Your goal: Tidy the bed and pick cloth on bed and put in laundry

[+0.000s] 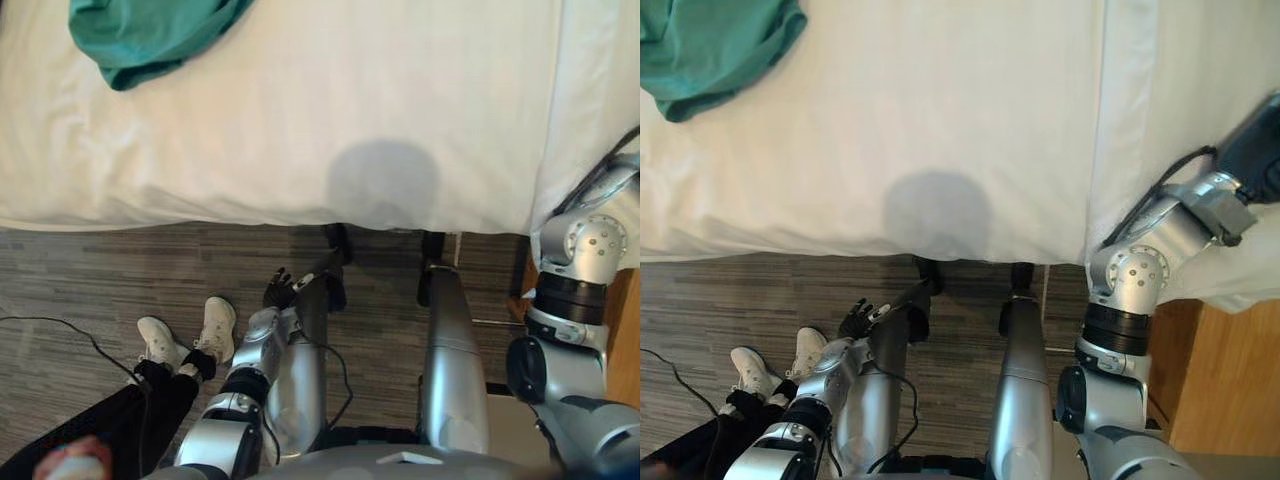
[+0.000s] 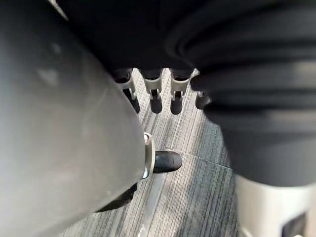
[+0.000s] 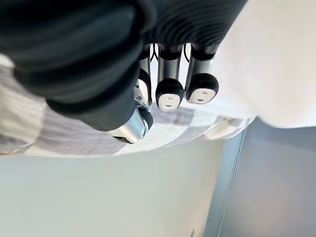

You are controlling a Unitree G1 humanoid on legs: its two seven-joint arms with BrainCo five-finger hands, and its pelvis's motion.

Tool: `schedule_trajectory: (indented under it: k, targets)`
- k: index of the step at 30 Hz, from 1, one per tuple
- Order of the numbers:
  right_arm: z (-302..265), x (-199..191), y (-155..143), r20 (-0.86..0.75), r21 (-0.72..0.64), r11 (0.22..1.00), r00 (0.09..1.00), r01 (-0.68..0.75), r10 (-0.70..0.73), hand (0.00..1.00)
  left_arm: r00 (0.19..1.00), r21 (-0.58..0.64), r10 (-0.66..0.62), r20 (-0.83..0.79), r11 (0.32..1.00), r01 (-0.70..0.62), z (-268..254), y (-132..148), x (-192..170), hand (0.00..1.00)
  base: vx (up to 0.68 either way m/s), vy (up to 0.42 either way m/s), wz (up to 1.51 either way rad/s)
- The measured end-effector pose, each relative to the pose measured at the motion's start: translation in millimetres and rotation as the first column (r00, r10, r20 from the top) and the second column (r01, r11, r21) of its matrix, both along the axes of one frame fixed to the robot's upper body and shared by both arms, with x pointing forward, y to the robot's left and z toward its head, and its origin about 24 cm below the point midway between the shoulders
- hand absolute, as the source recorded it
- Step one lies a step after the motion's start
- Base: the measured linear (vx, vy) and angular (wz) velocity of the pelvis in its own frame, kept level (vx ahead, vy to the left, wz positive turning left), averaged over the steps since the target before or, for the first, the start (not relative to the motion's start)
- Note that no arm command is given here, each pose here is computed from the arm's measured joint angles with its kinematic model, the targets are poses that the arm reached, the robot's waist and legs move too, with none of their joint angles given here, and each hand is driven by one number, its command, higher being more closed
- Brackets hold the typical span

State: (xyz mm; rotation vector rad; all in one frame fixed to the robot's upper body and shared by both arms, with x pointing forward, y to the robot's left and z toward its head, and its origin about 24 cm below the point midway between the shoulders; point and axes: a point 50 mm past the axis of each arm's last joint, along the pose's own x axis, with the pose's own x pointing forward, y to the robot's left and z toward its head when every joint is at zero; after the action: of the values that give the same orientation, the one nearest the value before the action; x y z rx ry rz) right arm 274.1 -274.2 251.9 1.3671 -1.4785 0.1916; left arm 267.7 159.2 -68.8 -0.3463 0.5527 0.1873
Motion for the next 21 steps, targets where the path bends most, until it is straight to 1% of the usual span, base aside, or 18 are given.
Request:
schedule_trajectory:
  k: [3, 5, 6, 7, 8, 9, 10, 12, 13, 14, 15, 16, 17, 18, 20, 21]
  targets:
    - [-32.0, -4.7, -1.7, -0.069, -0.063, 0.998, 0.997, 0.015, -0.019, 1.0, 1.0, -0.018, 0.028, -0.006, 0.999, -0.028, -1.4, 2.6, -1.0, 0.0, 0.04, 0.01, -0.17]
    - [-61.8, -6.6, -1.2, -0.151, -0.062, 0.998, 0.988, 0.009, -0.018, 1.0, 0.998, -0.042, 0.058, -0.02, 0.997, -0.059, -4.2, 5.0, -3.2, 0.0, 0.09, 0.015, -0.28]
    - [-86.8, -7.5, -1.7, -0.24, -0.045, 0.999, 0.971, 0.006, -0.017, 1.0, 0.998, -0.044, 0.063, -0.031, 0.997, -0.064, -6.1, 5.2, -4.6, 0.0, 0.09, 0.017, -0.29]
    - [-99.9, -8.5, -2.1, -0.293, -0.041, 0.999, 0.956, 0.004, -0.016, 1.0, 0.997, -0.046, 0.065, -0.035, 0.997, -0.066, -7.1, 5.2, -5.5, 0.0, 0.13, 0.021, -0.38]
    - [-123.7, -10.8, -2.1, -0.382, -0.023, 1.0, 0.924, -0.006, -0.003, 1.0, 0.997, -0.053, 0.06, -0.039, 0.997, -0.062, -8.0, 3.4, -6.4, 0.0, 0.12, 0.024, -0.39]
    - [-150.5, -11.5, -3.1, -0.484, 0.013, 1.0, 0.875, -0.016, 0.02, 1.0, 0.998, -0.072, 0.058, -0.041, 0.996, -0.061, -8.7, -0.2, -6.9, 0.0, 0.1, 0.019, -0.41]
    - [-166.7, -11.7, -3.3, -0.546, 0.041, 0.999, 0.837, -0.025, 0.043, 1.0, 0.998, -0.086, 0.054, -0.042, 0.995, -0.058, -9.2, -2.5, -7.4, 0.0, 0.08, 0.02, -0.33]
    - [-232.4, -22.4, -0.1, -0.755, 0.186, 0.982, 0.634, -0.035, 0.166, 1.0, 0.998, -0.144, 0.052, -0.038, 0.988, -0.057, -8.8, -10.3, -6.8, 0.0, 0.1, 0.019, -0.18]
    - [-246.5, -29.0, 2.0, -0.788, 0.216, 0.976, 0.585, -0.028, 0.191, 1.0, 0.998, -0.154, 0.042, -0.04, 0.987, -0.047, -9.2, -13.0, -7.1, 0.0, 0.11, 0.012, -0.19]
    - [-275.8, -45.5, 11.5, -0.847, 0.272, 0.962, 0.468, -0.025, 0.252, 1.0, 0.998, -0.172, 0.024, -0.063, 0.984, -0.035, -12.2, -18.4, -9.3, 0.0, 0.08, 0.002, -0.2]
    - [-284.7, -52.0, 14.8, -0.864, 0.284, 0.958, 0.426, -0.026, 0.268, 1.0, 0.997, -0.178, 0.018, -0.075, 0.983, -0.031, -13.9, -19.8, -11.1, 0.0, 0.14, 0.005, -0.22]
    - [-298.6, -64.9, 19.3, -0.89, 0.292, 0.956, 0.357, -0.03, 0.283, 1.0, 0.996, -0.187, 0.009, -0.092, 0.982, -0.026, -16.8, -20.5, -14.5, 0.0, 0.12, 0.007, -0.14]
    - [-306.9, -74.4, 21.2, -0.907, 0.288, 0.957, 0.311, -0.035, 0.284, 1.0, 0.994, -0.191, 0.009, -0.107, 0.981, -0.03, -20.2, -19.2, -18.9, 0.0, 0.14, 0.003, -0.12]
    - [-314.1, -83.7, 22.4, -0.924, 0.278, 0.96, 0.264, -0.037, 0.278, 0.0, 0.991, -0.195, 0.013, -0.131, 0.98, -0.038, -24.9, -17.2, -25.2, 0.0, 0.14, -0.004, -0.08]
    - [-326.4, -98.7, 25.4, -0.965, 0.221, 0.974, 0.132, -0.057, 0.226, 0.0, 0.984, -0.196, 0.015, -0.179, 0.979, -0.051, -34.9, -11.7, -39.7, 0.0, 0.17, -0.006, -0.07]
    - [-333.0, -105.4, 28.5, -0.99, 0.14, 0.984, -0.002, -0.114, 0.141, 0.0, 0.978, -0.189, 0.012, -0.21, 0.981, -0.052, -41.0, -8.2, -49.3, 0.0, 0.15, 0.001, -0.08]
